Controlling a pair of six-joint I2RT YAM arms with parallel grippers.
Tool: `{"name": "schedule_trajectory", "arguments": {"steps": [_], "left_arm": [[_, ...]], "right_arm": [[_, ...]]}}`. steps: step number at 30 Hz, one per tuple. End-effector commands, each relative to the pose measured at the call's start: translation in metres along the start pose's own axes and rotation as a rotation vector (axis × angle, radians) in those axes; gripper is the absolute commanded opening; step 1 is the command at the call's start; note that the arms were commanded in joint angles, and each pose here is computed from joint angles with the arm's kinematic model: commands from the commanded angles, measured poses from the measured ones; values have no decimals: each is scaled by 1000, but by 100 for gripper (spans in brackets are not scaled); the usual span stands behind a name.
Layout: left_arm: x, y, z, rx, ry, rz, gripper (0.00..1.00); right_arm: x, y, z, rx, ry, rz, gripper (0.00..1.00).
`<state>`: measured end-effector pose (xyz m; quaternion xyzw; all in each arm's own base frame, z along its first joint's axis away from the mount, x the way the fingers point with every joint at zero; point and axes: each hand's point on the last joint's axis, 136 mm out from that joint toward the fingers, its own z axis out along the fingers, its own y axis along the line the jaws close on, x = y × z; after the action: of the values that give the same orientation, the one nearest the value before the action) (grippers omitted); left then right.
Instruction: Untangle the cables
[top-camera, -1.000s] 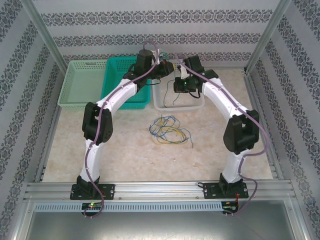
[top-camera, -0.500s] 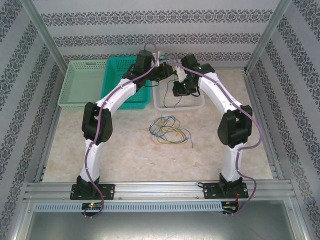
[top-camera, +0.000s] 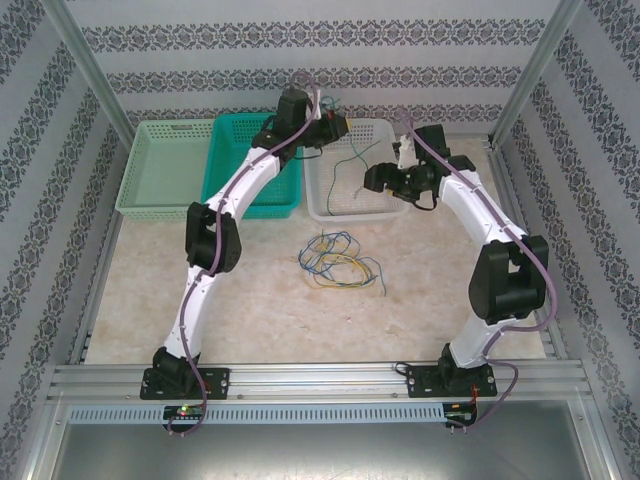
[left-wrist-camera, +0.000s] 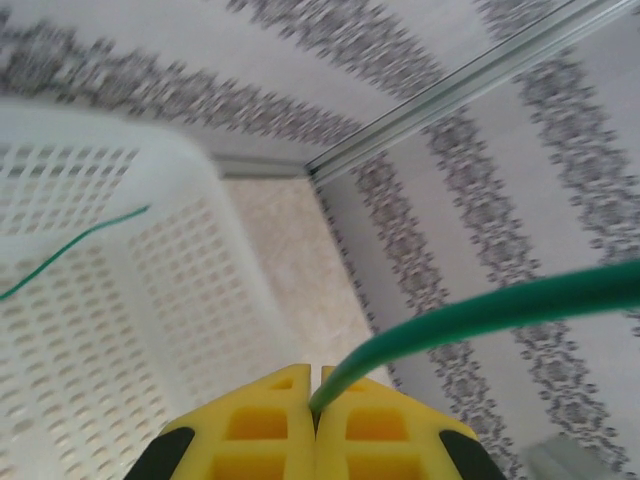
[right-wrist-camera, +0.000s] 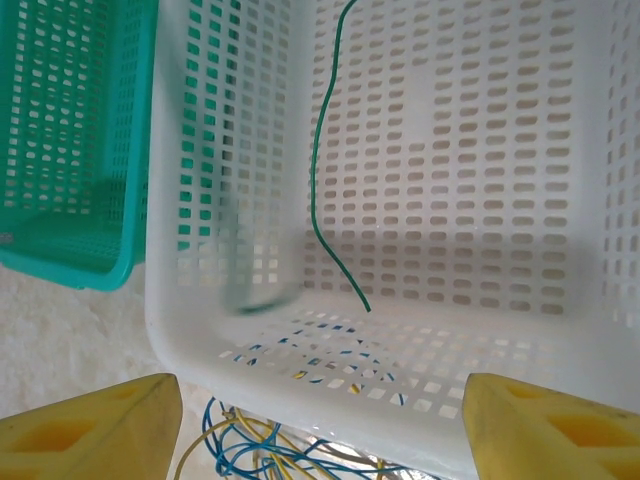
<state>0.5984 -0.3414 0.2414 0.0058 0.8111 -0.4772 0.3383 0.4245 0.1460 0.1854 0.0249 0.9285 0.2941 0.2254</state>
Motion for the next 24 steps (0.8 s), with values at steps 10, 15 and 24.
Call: {"name": "schedule_trajectory", "arguments": {"steps": [10, 15, 24], "left_arm": [[50, 61, 1, -178, 186, -119, 75], [43, 47, -10, -176, 182, -88, 100], [38, 25, -25, -160, 186, -66, 100]], "right_arm": [[15, -2, -19, -17, -39, 45, 76], [23, -6, -21, -2, -32, 58, 76], [24, -8, -22, 12, -30, 65, 76]]}}
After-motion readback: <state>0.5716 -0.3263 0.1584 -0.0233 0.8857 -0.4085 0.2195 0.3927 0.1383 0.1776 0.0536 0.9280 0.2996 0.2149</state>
